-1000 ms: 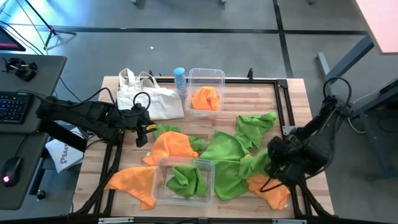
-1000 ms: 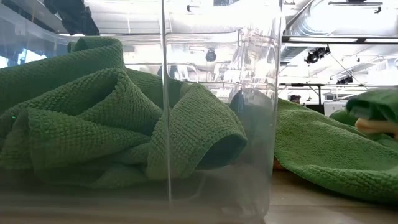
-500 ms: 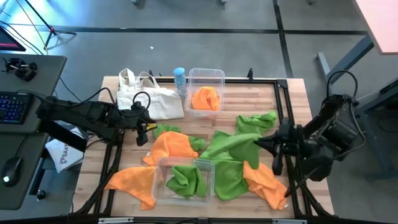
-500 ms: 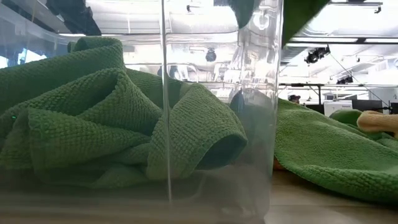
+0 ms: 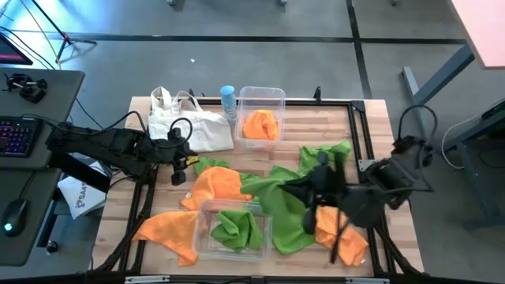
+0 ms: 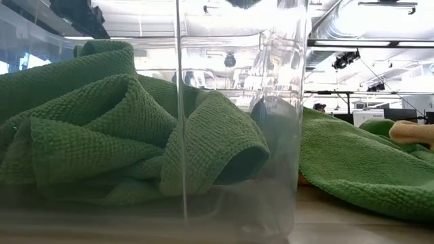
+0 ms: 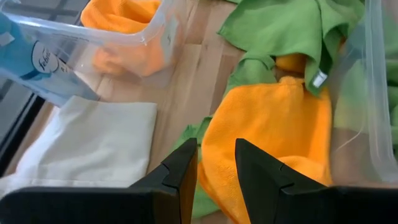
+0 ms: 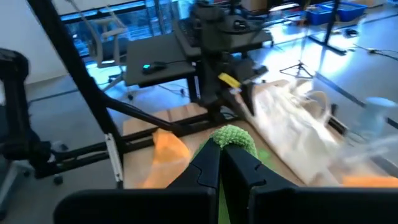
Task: Sort microfiber towel by color & place in baskets
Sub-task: Put the green microfiber cloth into the bottom transparent bin
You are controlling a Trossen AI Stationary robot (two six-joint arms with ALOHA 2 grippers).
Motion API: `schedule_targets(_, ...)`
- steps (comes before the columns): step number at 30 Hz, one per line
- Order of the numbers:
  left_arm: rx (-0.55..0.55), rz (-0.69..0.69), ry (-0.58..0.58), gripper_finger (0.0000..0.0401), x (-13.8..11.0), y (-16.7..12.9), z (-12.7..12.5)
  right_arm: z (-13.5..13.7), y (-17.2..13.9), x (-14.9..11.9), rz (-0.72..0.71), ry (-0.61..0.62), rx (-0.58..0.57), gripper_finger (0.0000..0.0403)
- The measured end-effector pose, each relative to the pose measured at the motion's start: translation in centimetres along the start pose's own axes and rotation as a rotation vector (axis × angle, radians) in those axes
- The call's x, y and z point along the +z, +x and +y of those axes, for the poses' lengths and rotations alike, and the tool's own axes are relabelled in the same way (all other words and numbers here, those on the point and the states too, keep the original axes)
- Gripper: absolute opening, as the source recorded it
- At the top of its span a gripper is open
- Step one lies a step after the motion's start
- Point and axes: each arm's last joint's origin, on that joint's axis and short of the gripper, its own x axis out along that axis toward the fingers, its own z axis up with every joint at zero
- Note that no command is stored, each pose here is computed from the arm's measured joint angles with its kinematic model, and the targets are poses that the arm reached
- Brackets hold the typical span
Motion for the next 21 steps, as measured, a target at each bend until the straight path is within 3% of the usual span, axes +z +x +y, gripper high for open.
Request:
schedule_targets(8, 0.002, 0.000, 0.023, 0.0097, 0.0, 0.0, 0.0, 2.3, 5.1, 0.6, -0.024, 0.016, 0.094, 0.0000)
schedule_targets(13, 0.001, 0.002, 0.026, 0.0097, 0.0, 0.0, 0.0, 2.4, 6.4, 0.3, -0.022, 0.078, 0.108, 0.0000)
schedule_targets(21, 0.001, 0.005, 0.094, 0.0097, 0.0, 0.0, 0.0, 4.0, 9.0, -2.1, 0.055, 0.100, 0.121, 0.0000)
